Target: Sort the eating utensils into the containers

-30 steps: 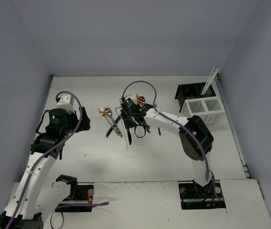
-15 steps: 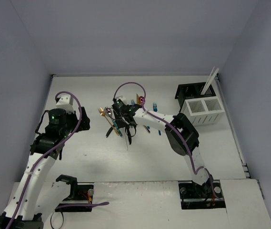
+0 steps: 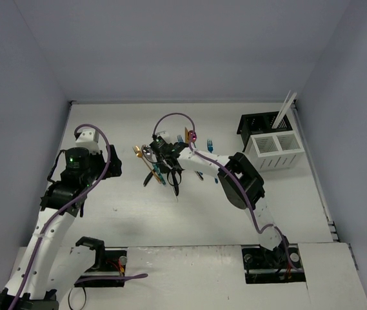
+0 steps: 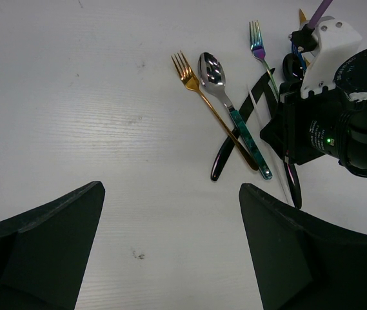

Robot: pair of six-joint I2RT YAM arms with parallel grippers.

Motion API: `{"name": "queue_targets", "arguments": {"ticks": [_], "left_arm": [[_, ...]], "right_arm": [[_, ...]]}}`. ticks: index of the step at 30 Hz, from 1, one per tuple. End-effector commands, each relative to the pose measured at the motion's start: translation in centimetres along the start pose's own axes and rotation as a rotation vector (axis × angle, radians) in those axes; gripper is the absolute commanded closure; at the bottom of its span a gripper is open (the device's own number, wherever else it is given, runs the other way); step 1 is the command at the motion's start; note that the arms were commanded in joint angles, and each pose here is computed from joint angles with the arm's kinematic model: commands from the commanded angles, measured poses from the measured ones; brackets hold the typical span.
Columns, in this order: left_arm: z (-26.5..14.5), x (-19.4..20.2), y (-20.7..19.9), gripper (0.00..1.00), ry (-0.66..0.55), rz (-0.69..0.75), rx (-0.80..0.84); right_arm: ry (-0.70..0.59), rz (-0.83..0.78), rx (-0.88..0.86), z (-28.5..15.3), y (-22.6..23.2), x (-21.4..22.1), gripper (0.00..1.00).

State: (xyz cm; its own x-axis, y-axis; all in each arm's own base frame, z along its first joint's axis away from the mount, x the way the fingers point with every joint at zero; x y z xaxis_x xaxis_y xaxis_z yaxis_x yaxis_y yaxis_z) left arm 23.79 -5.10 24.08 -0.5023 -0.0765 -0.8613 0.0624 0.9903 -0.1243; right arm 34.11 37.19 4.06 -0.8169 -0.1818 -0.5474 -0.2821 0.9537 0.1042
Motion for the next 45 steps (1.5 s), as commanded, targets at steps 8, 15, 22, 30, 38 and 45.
{"name": "queue_targets", "arguments": {"ticks": [8,15,22,30,38,45], "left_arm": [[0.0,-1.4,0.0,0.17,-0.06,-0.019,0.001],[-0.1,-1.5,-0.1,0.17,-0.065,-0.02,0.001],[-0.1,-1.5,0.0,0.17,-0.067,-0.019,-0.003],[0.0,-1.4,0.0,0.17,-0.061,-0.018,-0.004],[0.3,-1.3,0.2,0.17,-0.053,-0.019,-0.014],[0.7,-1.1,0.2,0.17,-0.037,-0.016,-0.015]], "right_arm": [[-0.374,0.095,-0.024,-13.1,-2.9,-12.9,1.0],[-0.761,0.247,0.311,-23.6,-18.9,-21.6,1.0],[-1.07,0.448,0.502,-28.9,-33.9,-22.6,1.0],[-1.196,0.499,0.683,-31.2,-44.9,-23.6,1.0],[-1.101,0.476,0.723,-25.3,-50.0,-23.2,1.0],[-1.031,0.481,0.676,-20.4,-51.1,-22.4,1.0]]}}
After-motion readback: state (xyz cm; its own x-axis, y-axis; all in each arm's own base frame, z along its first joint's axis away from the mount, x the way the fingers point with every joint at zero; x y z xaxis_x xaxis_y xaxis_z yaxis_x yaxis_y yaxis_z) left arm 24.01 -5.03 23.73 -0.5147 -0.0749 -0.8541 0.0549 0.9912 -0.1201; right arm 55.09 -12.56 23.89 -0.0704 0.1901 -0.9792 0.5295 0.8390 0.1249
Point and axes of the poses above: each gripper's point midway between its finger pads, its own z axis out along the fingers, its own y axis along the line the jaws close on, x = y × z, the point moved 3 cm from there along -z, back along the fingers, and after that the axes turned 5 degrees about z, right-handed, at the moved point
